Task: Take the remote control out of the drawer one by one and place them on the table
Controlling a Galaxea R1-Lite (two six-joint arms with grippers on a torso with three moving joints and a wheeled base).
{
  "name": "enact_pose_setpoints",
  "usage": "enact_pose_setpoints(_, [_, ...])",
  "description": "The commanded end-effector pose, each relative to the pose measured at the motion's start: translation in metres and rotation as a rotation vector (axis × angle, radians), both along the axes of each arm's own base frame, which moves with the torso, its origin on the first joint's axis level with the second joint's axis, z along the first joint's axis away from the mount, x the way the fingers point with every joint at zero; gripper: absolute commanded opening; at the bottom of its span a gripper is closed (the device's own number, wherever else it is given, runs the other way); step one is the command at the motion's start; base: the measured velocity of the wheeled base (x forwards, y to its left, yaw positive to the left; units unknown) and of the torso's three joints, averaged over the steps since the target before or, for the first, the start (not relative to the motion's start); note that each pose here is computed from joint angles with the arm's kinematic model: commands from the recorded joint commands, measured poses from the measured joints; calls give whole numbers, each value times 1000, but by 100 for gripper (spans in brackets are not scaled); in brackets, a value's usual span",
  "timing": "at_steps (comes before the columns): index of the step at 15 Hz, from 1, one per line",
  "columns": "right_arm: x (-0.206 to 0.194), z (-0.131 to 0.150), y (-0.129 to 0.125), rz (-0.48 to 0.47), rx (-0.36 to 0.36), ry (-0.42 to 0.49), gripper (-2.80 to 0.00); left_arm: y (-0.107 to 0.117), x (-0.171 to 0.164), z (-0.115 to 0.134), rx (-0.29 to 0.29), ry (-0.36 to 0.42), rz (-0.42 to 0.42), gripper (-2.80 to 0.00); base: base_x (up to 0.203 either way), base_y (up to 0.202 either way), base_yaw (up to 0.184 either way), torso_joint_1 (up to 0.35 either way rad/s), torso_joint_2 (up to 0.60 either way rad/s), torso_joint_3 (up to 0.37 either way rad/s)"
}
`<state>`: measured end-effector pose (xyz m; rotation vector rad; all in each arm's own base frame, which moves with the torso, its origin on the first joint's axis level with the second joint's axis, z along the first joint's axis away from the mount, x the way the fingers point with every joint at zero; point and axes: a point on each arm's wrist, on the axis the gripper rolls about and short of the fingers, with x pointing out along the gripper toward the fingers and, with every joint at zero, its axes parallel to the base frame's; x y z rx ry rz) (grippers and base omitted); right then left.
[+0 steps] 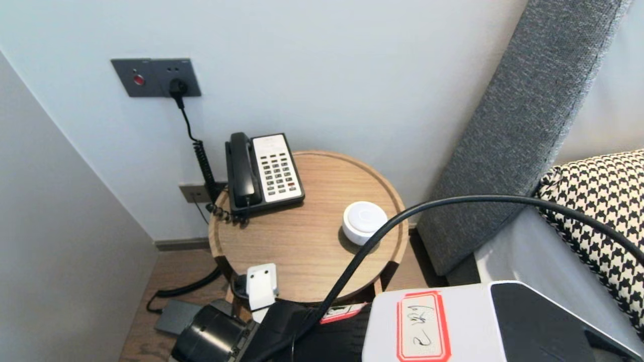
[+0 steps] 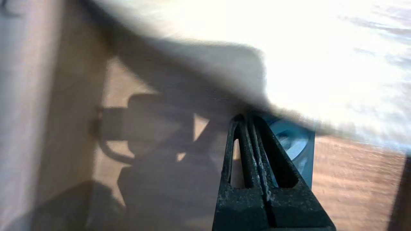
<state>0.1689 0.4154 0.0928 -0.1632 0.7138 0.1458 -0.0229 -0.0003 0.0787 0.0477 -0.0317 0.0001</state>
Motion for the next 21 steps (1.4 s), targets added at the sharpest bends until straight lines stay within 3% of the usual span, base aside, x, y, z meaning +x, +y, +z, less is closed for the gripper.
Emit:
enact_pose_setpoints(1, [-13,13,1,39,7,-13,-280,0,1,-3,0,10,1,-280,0,0,0,0,0,0])
enact_pose_setpoints(8, [-23,19,2,110,-36,-24,-280,0,1,-3,0,10,-1,-280,0,0,0,0,0,0])
enact_pose_setpoints(12, [-18,4,-13,65,-107,8,-280,0,1,-3,0,10,-1,-280,0,0,0,0,0,0])
enact_pose_setpoints(13, [-16,3,-17,46,-105,12,0,0,1,-3,0,10,-1,-280,0,0,0,0,0,0])
enact_pose_setpoints(21, [-8,23,-50,-16,-48,18,0,0,1,-3,0,10,0,-280,0,0,0,0,0,0])
